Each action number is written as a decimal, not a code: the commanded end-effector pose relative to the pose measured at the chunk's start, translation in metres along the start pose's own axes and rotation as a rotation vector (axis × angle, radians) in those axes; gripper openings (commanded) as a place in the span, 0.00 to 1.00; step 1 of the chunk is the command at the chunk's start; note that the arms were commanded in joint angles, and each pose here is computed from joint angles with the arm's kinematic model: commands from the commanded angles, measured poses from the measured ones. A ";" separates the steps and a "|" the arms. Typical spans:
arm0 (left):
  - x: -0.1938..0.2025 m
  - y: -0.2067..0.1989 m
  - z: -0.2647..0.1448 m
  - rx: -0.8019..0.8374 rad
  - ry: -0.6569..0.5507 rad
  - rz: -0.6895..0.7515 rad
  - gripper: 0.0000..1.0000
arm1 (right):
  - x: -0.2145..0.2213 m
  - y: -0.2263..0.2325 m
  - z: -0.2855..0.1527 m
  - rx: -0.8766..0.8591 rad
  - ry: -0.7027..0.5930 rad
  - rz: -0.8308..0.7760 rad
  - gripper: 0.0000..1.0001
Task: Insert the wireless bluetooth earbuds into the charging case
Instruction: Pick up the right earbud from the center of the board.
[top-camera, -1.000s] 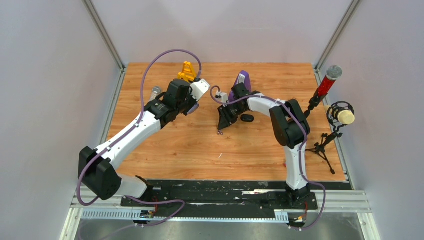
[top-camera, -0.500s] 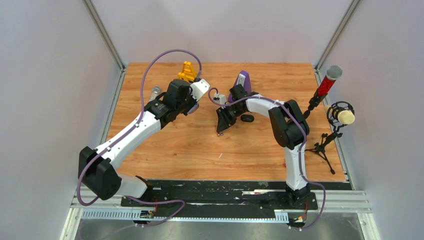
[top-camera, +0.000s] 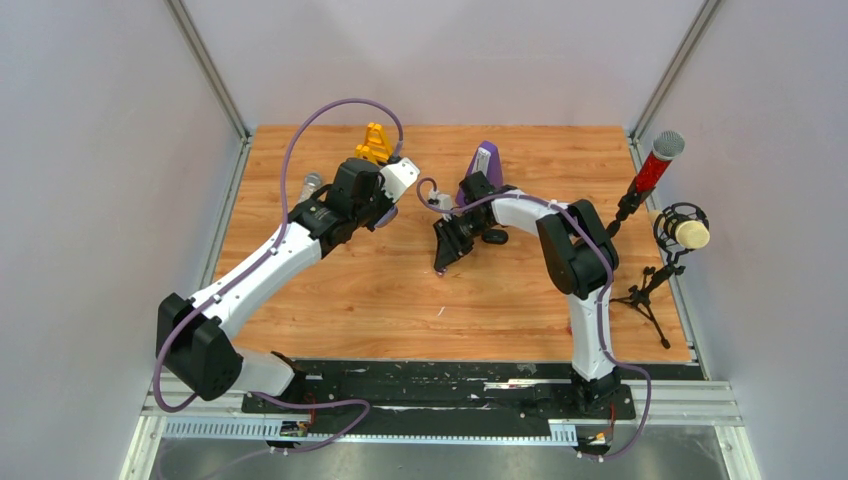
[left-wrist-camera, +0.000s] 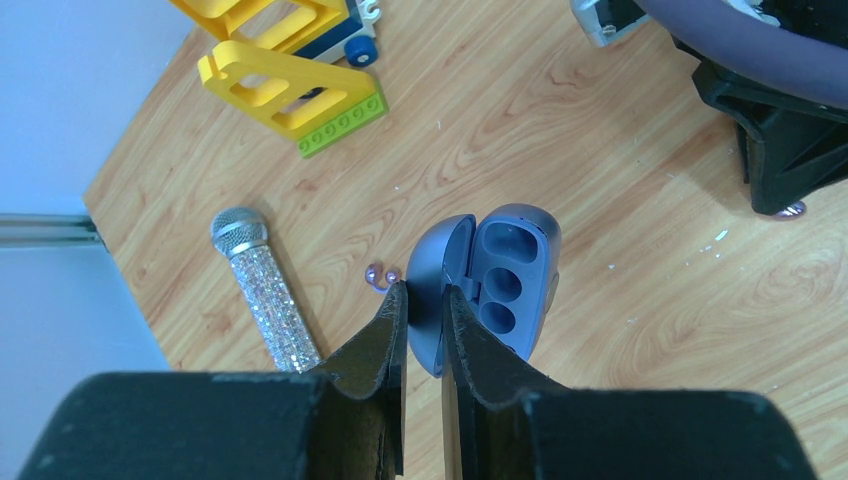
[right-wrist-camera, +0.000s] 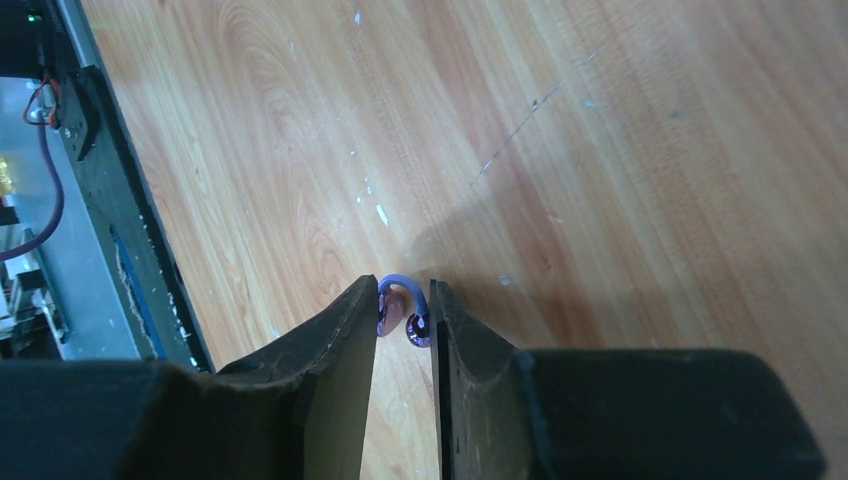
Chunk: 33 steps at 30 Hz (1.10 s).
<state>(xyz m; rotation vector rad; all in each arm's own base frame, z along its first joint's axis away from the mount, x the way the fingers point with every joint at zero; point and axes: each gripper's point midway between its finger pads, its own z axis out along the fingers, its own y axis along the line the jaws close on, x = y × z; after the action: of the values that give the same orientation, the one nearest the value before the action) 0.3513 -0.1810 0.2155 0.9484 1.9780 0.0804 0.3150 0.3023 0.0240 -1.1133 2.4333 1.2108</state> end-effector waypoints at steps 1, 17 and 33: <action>-0.018 0.010 -0.013 -0.026 -0.075 -0.017 0.03 | 0.038 0.001 0.007 -0.005 0.108 0.058 0.28; -0.018 0.011 -0.016 -0.028 -0.080 -0.018 0.03 | 0.045 0.013 0.004 -0.068 0.121 0.035 0.29; -0.018 0.010 -0.014 -0.026 -0.076 -0.017 0.03 | 0.052 0.031 0.002 -0.145 0.133 0.026 0.28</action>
<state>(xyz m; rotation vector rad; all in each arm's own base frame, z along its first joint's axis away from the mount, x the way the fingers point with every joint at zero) 0.3496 -0.1799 0.2223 0.9388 1.9630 0.0773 0.2704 0.2920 0.0248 -1.1654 2.4931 1.3976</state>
